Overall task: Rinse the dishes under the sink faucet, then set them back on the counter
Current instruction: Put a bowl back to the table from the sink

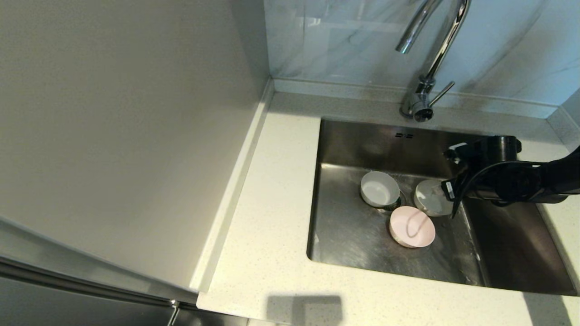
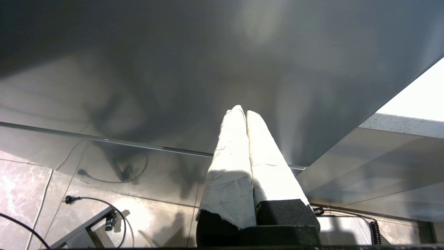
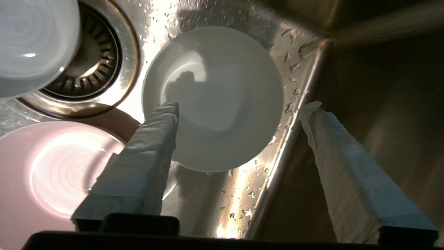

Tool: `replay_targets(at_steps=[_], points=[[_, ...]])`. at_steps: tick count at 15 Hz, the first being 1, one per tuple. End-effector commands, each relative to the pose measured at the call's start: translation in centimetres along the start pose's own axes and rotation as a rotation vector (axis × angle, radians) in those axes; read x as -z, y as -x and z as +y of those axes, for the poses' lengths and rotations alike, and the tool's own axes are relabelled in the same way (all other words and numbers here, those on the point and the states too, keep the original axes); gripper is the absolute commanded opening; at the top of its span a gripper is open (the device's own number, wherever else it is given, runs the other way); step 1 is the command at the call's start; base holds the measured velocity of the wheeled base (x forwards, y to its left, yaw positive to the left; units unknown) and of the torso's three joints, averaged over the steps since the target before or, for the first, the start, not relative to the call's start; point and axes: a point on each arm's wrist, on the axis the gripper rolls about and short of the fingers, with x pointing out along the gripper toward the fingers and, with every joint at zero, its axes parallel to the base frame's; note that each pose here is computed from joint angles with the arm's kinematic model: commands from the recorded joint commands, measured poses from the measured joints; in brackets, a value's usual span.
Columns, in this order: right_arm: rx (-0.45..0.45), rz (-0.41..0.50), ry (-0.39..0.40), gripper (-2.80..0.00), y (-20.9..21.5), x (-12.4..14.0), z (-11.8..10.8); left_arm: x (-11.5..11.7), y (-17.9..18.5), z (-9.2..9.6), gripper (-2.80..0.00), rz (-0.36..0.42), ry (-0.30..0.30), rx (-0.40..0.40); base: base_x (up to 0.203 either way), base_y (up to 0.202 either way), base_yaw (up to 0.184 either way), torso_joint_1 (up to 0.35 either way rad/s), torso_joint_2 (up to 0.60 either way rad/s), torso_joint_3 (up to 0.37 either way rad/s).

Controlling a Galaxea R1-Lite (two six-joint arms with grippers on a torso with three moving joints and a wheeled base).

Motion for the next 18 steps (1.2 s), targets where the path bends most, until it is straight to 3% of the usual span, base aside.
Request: replay_targets(at_steps=[1, 2, 9, 18], points=[[-0.008, 0.027, 0.006, 0.0, -0.9, 0.6, 0.4, 0.0, 0.0, 0.0, -2.8, -0.003, 0.001, -0.001, 0.0, 0.0, 0.0, 0.0, 0.0, 0.0], [-0.006, 0.052, 0.009, 0.0, -0.9, 0.6, 0.7, 0.0, 0.0, 0.0, -2.8, -0.003, 0.001, 0.0, 0.0, 0.0, 0.0, 0.0, 0.0, 0.0], [-0.024, 0.236, -0.186, 0.0, -0.1, -3.5, 3.2, 0.0, 0.0, 0.0, -2.8, -0.003, 0.001, -0.001, 0.0, 0.0, 0.0, 0.0, 0.0, 0.0], [-0.004, 0.313, -0.171, 0.0, -3.3, -1.4, 4.7, 0.0, 0.0, 0.0, -2.8, -0.003, 0.001, 0.001, 0.0, 0.0, 0.0, 0.0, 0.0, 0.0]])
